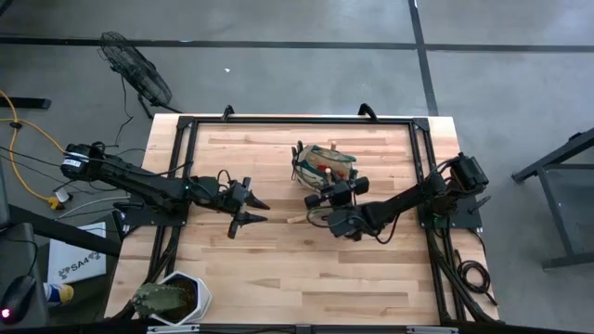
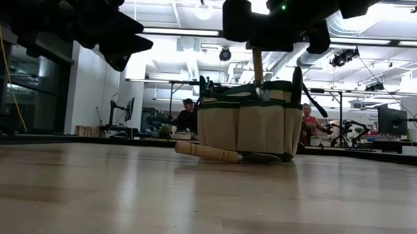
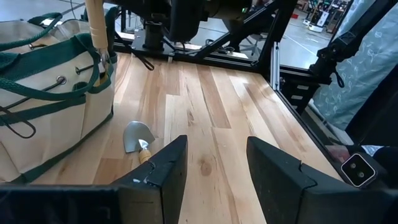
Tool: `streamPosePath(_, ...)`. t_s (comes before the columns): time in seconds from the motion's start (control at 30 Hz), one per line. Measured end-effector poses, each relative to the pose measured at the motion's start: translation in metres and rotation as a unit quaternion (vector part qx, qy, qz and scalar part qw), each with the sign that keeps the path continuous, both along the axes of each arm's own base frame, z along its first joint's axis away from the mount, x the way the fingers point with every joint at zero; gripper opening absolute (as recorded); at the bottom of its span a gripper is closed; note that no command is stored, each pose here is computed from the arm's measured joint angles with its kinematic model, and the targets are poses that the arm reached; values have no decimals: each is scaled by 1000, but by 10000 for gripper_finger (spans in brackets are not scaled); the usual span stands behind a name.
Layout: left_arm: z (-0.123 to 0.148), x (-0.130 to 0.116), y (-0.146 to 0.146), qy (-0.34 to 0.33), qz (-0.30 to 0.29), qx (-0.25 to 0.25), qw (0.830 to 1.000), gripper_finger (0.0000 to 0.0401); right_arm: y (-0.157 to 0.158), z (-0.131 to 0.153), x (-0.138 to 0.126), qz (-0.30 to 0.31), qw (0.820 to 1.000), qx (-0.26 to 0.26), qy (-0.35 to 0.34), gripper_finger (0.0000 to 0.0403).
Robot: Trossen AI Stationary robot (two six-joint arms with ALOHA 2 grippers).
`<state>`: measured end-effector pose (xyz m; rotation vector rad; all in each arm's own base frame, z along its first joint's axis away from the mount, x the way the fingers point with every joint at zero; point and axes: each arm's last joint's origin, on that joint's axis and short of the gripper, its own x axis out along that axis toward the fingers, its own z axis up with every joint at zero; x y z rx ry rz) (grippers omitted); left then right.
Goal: Pick & Place Garden tools in Gardening bag
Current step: Put the left brown trowel into the gardening bag
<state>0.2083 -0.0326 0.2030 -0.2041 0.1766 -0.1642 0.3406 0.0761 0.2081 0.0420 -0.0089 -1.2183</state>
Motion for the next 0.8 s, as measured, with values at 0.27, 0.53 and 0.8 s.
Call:
streamPosePath(0.27, 0, 0, 0, 0, 0, 0, 1000, 161, -2, -9, -3, -3, 1000, 3, 1, 61)
streamPosePath(0.53, -1, 0, 0, 4, 1, -7, 1000, 161, -6, -10, -3, -8, 1000, 1, 8, 61)
streamPosePath(0.8, -1, 0, 1, 6, 13, -11, 1000, 161, -8, -14, -5, -8, 1000, 8, -2, 61)
